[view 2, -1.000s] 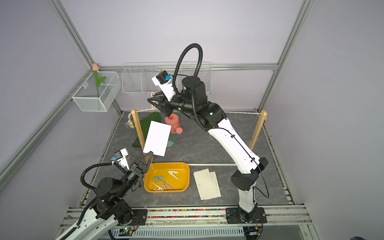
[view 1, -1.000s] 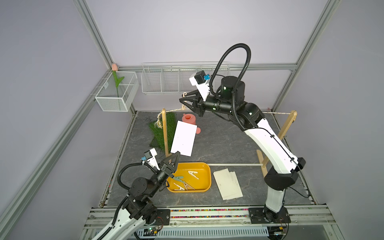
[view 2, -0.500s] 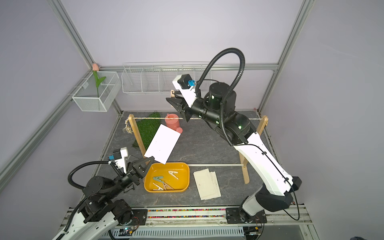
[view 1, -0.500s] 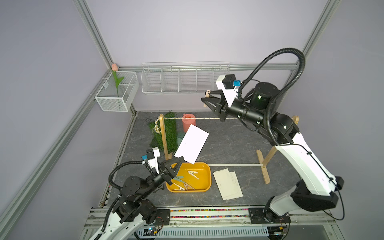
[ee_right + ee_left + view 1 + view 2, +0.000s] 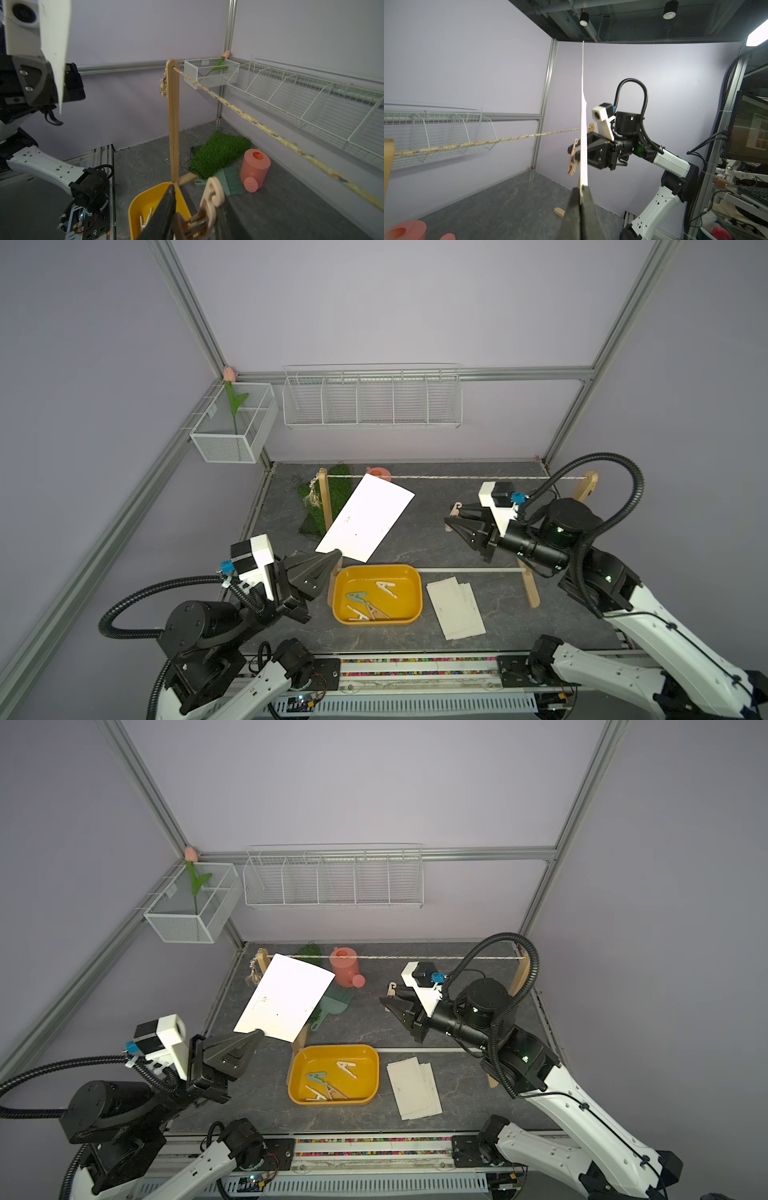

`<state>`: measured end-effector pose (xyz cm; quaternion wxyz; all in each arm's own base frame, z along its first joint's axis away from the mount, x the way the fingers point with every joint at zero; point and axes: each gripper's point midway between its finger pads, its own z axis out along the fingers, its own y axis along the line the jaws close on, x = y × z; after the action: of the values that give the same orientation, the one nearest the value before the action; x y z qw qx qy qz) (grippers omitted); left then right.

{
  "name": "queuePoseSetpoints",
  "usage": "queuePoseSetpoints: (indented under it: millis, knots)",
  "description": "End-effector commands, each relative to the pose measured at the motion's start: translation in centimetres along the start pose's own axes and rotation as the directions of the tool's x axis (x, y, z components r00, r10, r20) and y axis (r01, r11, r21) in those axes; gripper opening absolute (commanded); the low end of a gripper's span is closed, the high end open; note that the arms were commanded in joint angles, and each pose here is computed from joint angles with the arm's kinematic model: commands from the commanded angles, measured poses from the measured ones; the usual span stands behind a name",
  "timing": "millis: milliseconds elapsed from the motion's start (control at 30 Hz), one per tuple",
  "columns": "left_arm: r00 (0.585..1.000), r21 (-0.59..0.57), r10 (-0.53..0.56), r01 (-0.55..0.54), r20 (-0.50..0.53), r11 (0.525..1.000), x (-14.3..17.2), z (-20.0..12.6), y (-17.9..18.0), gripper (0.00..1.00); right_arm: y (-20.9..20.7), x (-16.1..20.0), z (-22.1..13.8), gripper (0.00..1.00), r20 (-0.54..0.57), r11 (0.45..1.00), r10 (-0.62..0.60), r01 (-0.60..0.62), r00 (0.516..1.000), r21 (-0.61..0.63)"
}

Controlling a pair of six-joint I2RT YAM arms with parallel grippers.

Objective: Remove the postcards from the strings
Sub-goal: Place the clamp in the storage box.

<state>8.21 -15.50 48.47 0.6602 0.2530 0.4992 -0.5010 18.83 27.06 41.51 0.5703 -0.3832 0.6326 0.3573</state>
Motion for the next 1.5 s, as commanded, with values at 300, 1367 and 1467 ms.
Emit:
queuePoseSetpoints:
  millis: [300, 1367, 1467]
  knots:
    - [0.993, 0.027, 0.096, -0.098, 0.066, 0.995, -3.0, -0.3, -1.3, 0.00, 3.9, 14.6, 12.5, 0.31, -0.262, 0.943, 0.253, -0.297, 0.931, -0.148]
    - [0.997, -0.003, 0.073, -0.073, 0.040, 0.997, -1.8, -2.6, -1.4, 0.00, 6.2, 21.4, 16.5, 0.70, -0.420, 0.938, 0.247, -0.323, 0.874, -0.121]
    - [0.999, 0.048, 0.049, -0.048, -0.018, 0.998, -0.7, -1.4, -1.7, 0.00, 4.5, 18.0, 13.2, 0.72, -0.349, 0.967, 0.213, -0.247, 0.913, -0.056]
